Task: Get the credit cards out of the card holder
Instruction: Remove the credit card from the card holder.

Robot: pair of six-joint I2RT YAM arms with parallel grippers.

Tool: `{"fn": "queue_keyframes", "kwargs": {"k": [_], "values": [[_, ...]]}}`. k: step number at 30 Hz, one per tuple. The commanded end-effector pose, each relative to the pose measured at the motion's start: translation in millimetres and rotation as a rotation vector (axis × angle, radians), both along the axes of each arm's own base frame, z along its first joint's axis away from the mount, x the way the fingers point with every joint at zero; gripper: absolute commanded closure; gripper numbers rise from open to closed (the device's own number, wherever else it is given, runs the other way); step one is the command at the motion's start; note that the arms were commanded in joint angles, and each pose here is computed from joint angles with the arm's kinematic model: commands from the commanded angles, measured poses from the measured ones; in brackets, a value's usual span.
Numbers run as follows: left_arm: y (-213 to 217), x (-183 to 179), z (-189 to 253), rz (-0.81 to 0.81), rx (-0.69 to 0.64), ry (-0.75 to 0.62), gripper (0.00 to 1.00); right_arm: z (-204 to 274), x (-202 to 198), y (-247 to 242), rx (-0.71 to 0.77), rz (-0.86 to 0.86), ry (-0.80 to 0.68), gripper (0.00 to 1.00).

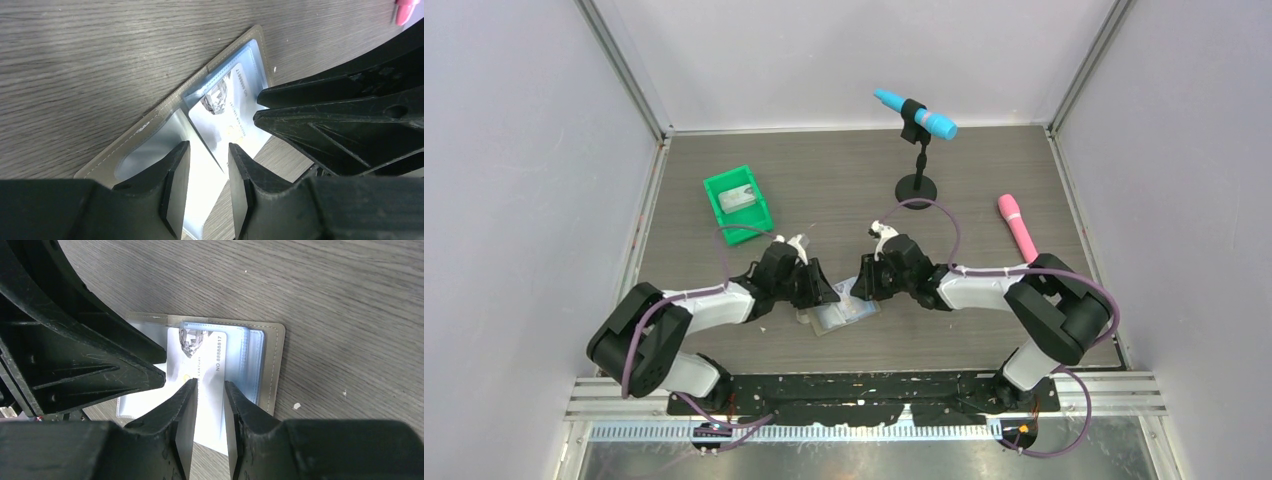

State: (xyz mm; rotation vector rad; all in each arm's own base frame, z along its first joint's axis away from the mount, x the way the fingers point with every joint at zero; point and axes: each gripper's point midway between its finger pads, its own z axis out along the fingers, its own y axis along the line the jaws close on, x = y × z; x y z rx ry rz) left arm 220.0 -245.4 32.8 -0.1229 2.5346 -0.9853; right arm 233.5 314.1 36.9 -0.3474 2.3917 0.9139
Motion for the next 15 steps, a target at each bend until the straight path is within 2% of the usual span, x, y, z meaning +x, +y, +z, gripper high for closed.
{"fn": "queue_keyframes", "kwargs": {"k": [1, 4, 12, 15], "values": [[-11, 5, 7, 0.009, -0.087, -0.046, 0.63, -15, -12, -13, -0.030, -0.026, 0.051, 0.66], [-14, 7, 10, 0.025, -0.135, -0.053, 0.62, -16, -13, -15, -0.025, -0.039, 0.052, 0.67], [-12, 5, 0, 0.061, -0.155, -0.033, 0.62, -18, -15, -20, -0.028, -0.055, 0.050, 0.67], [-16, 3, 0, 0.064, -0.196, -0.022, 0.65, -19, -16, -21, -0.024, -0.058, 0.055, 0.67]]}}
